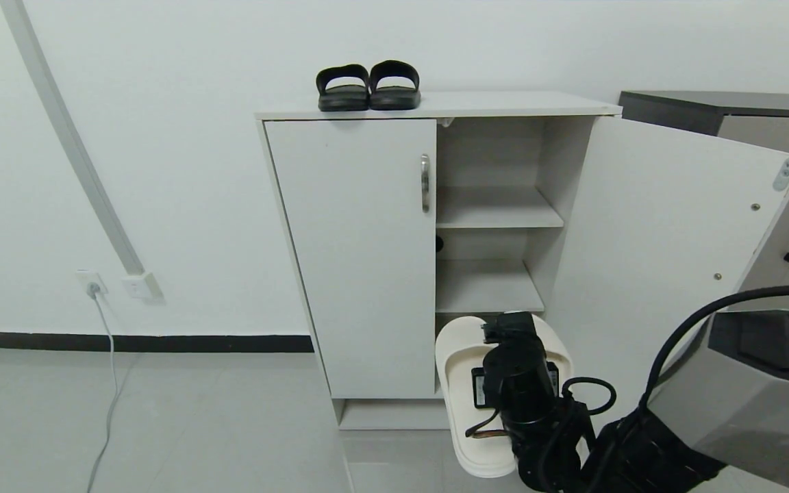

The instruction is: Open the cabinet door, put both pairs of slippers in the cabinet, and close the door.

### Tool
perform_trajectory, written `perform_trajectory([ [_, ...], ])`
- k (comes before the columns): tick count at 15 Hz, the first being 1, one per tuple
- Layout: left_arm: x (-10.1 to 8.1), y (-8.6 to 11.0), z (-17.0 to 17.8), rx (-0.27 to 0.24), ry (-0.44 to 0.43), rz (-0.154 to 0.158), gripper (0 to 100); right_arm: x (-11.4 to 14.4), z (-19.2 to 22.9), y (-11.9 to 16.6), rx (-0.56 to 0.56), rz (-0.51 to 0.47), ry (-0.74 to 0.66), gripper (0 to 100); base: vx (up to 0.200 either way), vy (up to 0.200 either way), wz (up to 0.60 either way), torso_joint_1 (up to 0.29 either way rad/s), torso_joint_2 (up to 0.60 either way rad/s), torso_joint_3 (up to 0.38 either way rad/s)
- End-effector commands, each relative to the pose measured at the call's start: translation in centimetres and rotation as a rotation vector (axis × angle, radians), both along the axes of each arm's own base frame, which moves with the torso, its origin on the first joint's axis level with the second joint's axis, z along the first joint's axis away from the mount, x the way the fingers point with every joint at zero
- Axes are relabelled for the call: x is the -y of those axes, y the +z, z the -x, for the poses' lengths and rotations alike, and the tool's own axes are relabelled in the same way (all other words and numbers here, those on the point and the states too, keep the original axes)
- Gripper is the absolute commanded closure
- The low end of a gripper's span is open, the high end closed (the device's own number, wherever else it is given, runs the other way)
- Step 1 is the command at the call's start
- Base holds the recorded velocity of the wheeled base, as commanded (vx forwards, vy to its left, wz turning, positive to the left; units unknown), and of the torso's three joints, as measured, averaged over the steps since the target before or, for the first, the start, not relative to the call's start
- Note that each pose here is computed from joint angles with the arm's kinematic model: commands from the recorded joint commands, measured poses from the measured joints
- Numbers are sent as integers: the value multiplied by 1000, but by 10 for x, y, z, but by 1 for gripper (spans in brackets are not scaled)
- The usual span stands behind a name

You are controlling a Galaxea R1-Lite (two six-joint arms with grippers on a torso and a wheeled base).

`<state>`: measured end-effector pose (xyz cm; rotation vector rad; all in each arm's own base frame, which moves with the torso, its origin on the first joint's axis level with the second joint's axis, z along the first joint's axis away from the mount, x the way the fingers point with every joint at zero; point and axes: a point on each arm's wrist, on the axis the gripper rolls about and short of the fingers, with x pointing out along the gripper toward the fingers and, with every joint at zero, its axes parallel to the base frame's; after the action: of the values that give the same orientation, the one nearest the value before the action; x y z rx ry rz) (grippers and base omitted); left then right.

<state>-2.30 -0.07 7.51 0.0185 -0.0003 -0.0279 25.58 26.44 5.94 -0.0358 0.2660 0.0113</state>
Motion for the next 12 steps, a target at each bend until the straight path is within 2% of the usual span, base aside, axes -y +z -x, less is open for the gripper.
perform_trajectory([
  [1, 0, 0, 0, -3, 0, 0, 100, -2, -5, -15, -21, 25, -8, 100, 0, -200, 0, 2, 2, 2],
  [6, 0, 0, 0, -3, 0, 3, 100, -2, -5, -13, -8, 17, -12, 100, 0, -200, 0, 3, 2, 3],
  [12, 0, 0, 0, -3, 0, 3, 100, -1, -4, -14, -5, 19, -10, 100, 0, 0, 0, 0, 0, 0],
])
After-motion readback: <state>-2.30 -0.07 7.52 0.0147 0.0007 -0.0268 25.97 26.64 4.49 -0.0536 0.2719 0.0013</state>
